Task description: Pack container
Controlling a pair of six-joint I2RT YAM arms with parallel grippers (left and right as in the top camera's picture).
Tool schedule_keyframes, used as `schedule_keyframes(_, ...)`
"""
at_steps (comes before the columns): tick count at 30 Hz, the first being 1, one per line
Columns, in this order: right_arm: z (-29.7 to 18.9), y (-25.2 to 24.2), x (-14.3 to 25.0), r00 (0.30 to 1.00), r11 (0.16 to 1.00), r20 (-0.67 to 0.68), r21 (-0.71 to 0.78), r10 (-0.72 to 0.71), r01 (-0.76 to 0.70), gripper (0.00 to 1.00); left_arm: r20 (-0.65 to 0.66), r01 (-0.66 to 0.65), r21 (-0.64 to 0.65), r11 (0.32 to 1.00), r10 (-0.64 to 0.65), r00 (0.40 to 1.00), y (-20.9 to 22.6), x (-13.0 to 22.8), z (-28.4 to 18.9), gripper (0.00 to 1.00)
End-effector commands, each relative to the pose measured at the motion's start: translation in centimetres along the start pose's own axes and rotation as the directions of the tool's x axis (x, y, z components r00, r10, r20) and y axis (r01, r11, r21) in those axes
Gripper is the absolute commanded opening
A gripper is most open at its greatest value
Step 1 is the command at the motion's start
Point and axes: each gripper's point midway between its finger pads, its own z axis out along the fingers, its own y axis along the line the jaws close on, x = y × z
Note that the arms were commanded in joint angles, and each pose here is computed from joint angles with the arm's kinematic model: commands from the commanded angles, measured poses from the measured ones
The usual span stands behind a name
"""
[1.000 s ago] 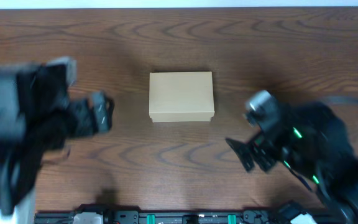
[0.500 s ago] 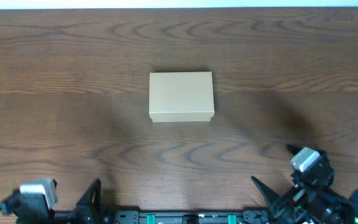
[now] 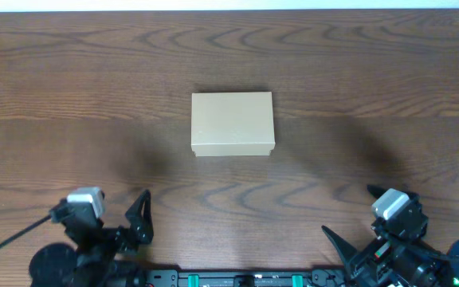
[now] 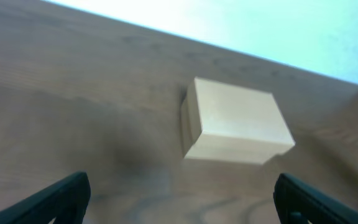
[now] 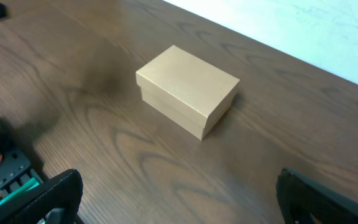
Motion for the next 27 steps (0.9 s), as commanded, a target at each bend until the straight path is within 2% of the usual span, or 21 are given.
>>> schedule_keyframes(1, 0.1, -0.1, 0.1, 1.0, 1.0, -0.005, 0.003, 0.018, -0.018, 0.99, -0.008, 0.029, 0.006, 1.0, -0.029, 1.0, 0.5, 1.0, 2.0, 0.95)
schedule_keyframes(2, 0.1, -0.1, 0.1, 1.0, 1.0, -0.005, 0.003, 0.018, -0.018, 0.99, 0.005, 0.032, -0.047, 0.998, -0.032, 0.999, 1.6, 1.1, 2.5, 0.95)
schedule_keyframes(5, 0.1, -0.1, 0.1, 1.0, 1.0, -0.005, 0.003, 0.018, -0.018, 0.99, 0.016, 0.054, -0.076, 0.996, -0.053, 0.998, 2.4, 1.4, 3.3, 0.95)
schedule_keyframes(13, 0.1, -0.1, 0.1, 1.0, 1.0, -0.005, 0.003, 0.018, -0.018, 0.99, 0.011, -0.079, -0.287, 0.955, 0.086, 0.996, 6.4, 1.7, 3.6, 0.95)
schedule_keyframes(20, 0.1, -0.1, 0.1, 1.0, 1.0, -0.005, 0.003, 0.018, -0.018, 0.99, -0.098, -0.215, -0.303, 0.929, 0.193, 0.976, 7.7, 4.5, 5.2, 0.95)
schedule_keyframes(27, 0.1, -0.1, 0.1, 1.0, 1.0, -0.005, 0.003, 0.017, -0.017, 0.99, -0.165, -0.265, -0.324, 0.908, 0.221, 0.961, 9.5, 7.5, 6.2, 0.95)
